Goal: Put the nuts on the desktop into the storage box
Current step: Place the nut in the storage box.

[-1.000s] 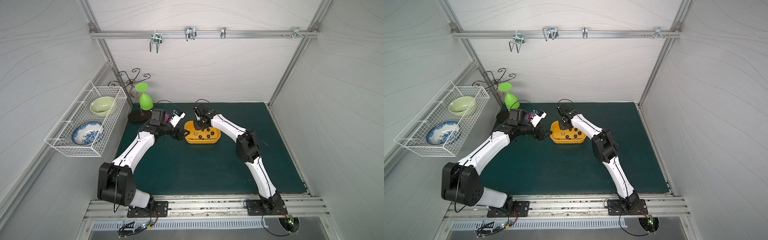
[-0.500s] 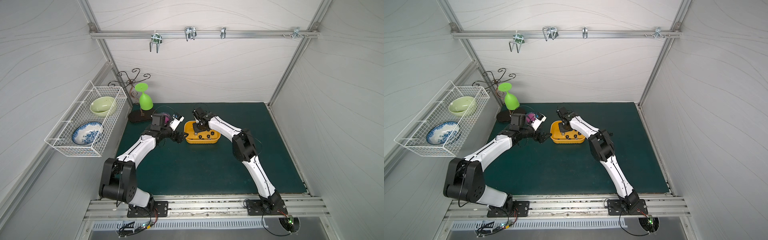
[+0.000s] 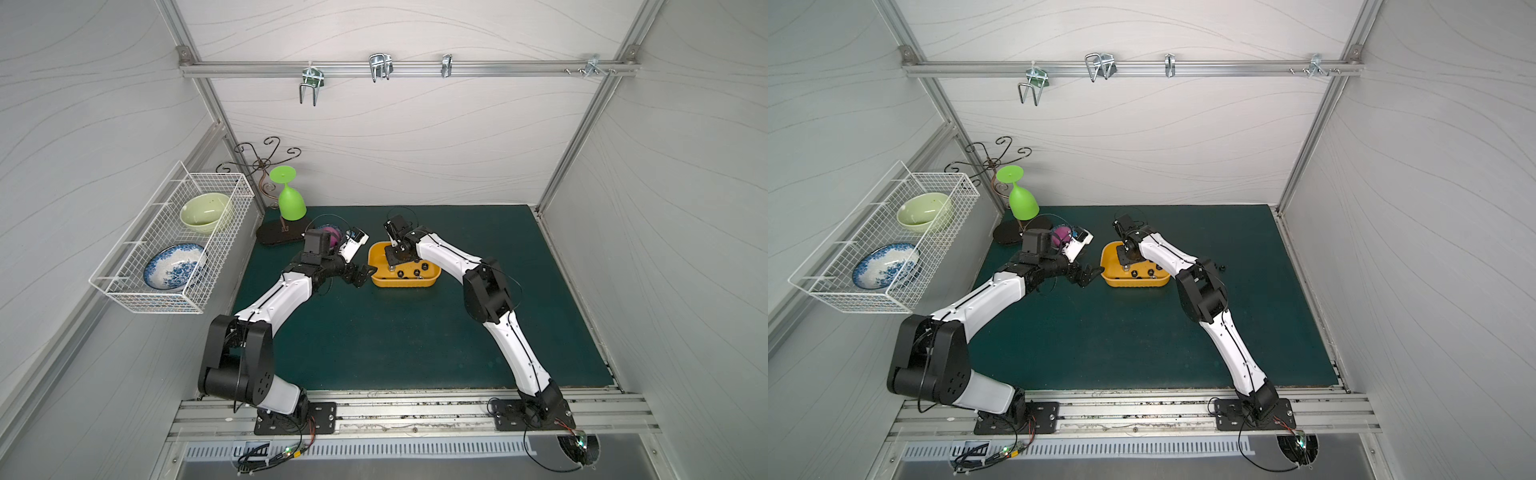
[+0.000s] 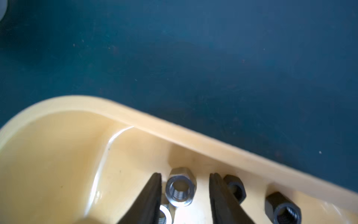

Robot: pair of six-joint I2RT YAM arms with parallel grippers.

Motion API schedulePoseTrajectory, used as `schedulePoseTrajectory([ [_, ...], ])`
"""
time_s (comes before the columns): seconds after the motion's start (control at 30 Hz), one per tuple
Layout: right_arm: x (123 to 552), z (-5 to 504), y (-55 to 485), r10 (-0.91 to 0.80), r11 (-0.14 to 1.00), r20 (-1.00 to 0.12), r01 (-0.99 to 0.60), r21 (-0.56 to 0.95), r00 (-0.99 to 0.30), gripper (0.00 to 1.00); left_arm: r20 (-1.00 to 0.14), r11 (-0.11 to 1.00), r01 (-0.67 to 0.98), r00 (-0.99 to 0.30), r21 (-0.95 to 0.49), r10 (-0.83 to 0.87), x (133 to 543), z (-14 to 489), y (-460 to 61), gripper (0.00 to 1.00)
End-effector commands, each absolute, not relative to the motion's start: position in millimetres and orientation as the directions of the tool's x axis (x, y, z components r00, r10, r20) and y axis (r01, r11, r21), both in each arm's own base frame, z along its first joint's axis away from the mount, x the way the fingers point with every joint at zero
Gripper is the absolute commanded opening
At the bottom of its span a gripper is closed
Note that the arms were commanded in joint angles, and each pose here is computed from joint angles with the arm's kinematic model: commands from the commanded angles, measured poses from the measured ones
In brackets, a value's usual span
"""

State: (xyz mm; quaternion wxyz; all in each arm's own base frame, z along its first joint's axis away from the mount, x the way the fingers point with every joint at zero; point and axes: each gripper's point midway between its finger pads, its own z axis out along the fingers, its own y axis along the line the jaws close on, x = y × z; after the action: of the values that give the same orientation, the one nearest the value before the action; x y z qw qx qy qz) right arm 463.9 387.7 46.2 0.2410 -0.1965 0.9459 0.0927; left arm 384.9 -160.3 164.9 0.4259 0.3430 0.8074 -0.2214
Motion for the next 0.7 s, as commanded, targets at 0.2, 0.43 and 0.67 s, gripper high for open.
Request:
schedulePoseTrajectory([
  [0.2,451,134,375,-0.278,0.905,-0.568,-0.409,0.114,-0.775,0.74,-0.872,0.611,0.789,-0.341,-0.061,0.353,378,202,-169,0.98],
  [0.43,430,188,335,-0.172,0.934,-0.627,-0.328,0.141,-0.76,0.82,-0.893,0.55,0.828,-0.325,-0.11,0.31,368,230,-181,0.98],
  [0.67,408,214,261,-0.137,0.974,-0.667,-0.222,0.043,-0.732,0.99,-0.915,0.455,0.874,-0.31,-0.167,0.259,357,242,-213,0.98],
])
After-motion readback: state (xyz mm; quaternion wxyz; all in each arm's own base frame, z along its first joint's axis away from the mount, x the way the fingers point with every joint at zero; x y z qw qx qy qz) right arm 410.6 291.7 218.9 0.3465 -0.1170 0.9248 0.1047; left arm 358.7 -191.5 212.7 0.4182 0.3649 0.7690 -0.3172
